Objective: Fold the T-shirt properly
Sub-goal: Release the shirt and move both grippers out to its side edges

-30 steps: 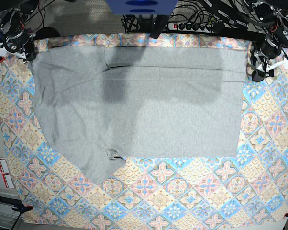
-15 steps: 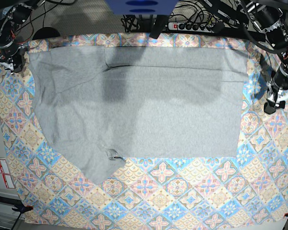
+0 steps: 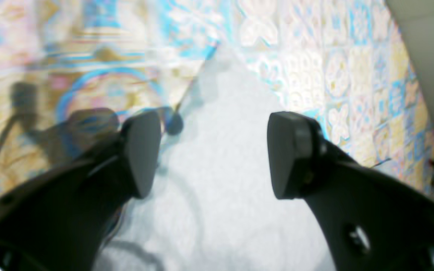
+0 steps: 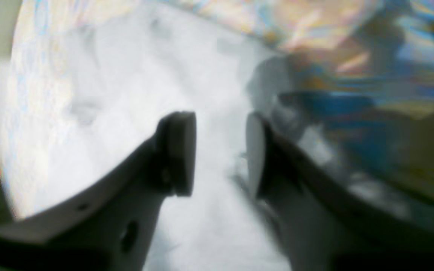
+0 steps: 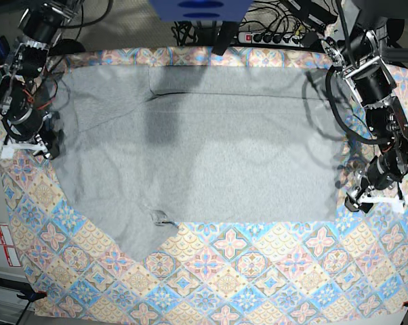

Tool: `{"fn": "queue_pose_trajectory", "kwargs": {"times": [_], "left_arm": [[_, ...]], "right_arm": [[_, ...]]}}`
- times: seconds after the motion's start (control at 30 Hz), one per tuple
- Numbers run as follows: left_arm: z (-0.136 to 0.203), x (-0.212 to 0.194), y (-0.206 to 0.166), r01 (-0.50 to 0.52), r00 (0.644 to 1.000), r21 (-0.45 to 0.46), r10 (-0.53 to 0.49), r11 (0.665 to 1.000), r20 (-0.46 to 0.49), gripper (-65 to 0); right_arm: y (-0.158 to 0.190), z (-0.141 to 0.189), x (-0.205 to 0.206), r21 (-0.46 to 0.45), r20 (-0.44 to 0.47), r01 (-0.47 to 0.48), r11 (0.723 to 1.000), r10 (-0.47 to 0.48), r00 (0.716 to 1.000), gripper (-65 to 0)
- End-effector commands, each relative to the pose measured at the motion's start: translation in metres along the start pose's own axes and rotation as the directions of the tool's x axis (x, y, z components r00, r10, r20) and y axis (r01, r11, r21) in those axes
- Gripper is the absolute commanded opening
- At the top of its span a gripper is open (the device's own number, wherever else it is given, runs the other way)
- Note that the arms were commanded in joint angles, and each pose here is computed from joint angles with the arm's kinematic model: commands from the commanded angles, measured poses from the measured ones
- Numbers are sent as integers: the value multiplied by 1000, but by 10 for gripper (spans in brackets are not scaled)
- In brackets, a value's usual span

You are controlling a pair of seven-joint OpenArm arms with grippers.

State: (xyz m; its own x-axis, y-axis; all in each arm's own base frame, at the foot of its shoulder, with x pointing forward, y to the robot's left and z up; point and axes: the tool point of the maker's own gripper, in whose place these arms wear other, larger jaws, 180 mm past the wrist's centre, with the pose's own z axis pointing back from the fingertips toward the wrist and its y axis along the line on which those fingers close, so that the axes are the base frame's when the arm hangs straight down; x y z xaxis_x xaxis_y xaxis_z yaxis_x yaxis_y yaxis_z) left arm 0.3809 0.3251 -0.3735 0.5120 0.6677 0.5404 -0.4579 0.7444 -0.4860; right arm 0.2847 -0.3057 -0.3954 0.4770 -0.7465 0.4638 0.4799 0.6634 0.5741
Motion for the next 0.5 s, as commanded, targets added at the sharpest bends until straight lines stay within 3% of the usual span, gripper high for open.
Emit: {"fn": "queue_pose_trajectory", "kwargs": {"times": [0.0, 0.13, 0.47], "left_arm": [[1, 30, -10, 27, 998, -10, -26, 1000, 66, -216], [-16, 35, -20, 73, 994, 10, -73, 997, 86, -216], [-55, 20, 3, -31, 996, 70, 26, 997, 82, -216]], "right_arm": [[15, 1, 17, 33, 36, -33, 999, 31, 999, -432], [40, -10, 12, 75, 7, -85, 994, 85, 996, -432], [49, -14, 8, 92, -8, -103, 990, 104, 995, -432]]}}
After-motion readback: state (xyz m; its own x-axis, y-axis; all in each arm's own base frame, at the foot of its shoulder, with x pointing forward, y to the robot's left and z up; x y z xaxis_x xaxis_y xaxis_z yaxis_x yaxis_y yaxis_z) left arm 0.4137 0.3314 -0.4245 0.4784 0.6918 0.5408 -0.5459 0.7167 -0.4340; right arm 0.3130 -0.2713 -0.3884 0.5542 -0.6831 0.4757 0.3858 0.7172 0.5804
